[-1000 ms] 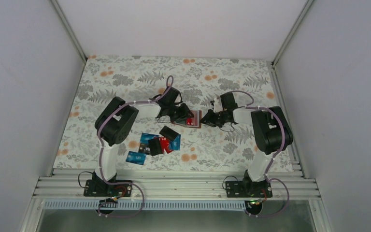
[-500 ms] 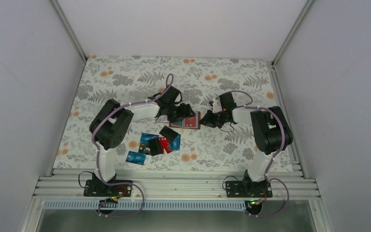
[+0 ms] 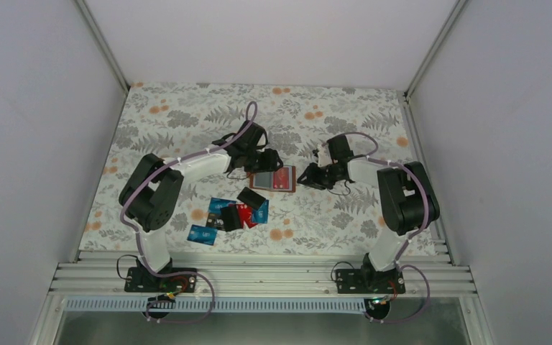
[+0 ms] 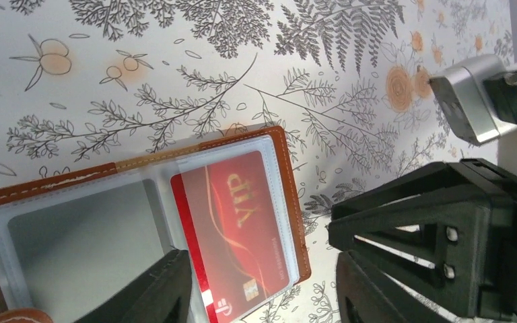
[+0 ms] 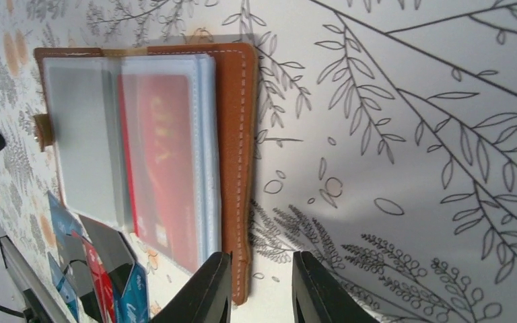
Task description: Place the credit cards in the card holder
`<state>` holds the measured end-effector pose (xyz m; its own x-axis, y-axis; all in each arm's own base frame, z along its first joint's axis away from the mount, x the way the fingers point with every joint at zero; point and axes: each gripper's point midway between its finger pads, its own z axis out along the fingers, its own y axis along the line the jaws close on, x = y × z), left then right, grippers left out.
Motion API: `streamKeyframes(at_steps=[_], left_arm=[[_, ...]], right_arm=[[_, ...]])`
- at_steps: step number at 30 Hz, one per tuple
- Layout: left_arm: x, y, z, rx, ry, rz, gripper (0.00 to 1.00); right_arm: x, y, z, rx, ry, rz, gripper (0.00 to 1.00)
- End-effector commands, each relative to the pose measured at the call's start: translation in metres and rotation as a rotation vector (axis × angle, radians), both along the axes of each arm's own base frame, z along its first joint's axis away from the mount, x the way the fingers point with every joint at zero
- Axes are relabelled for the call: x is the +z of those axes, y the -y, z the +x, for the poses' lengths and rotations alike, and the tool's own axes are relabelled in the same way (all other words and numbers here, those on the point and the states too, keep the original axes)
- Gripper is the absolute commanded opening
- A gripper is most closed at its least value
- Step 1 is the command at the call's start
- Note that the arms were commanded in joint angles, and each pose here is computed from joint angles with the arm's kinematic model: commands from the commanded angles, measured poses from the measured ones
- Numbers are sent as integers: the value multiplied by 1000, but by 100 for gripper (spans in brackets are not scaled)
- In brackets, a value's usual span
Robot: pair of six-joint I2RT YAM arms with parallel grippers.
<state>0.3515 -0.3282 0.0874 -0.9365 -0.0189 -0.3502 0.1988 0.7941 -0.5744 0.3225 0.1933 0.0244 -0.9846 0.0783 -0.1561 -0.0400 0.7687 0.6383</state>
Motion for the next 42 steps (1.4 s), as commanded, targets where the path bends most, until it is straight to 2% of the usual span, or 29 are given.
streamKeyframes(at_steps=[1, 4, 10, 25, 42], left_arm=[[-5, -3, -4, -64, 47, 42, 50], [-15, -2, -3, -75, 39, 57, 36], [-29, 2, -2, -98, 11, 61, 26], [-46, 6, -3, -113, -27, 68, 11], [-68, 2, -6, -105, -68, 102, 3]], right_arm=[[32, -9, 9, 30, 74, 48, 27], [40, -17, 8, 52, 76, 93, 27], [43, -21, 9, 59, 69, 111, 27], [43, -29, 10, 74, 60, 131, 26], [44, -35, 7, 98, 50, 171, 26]])
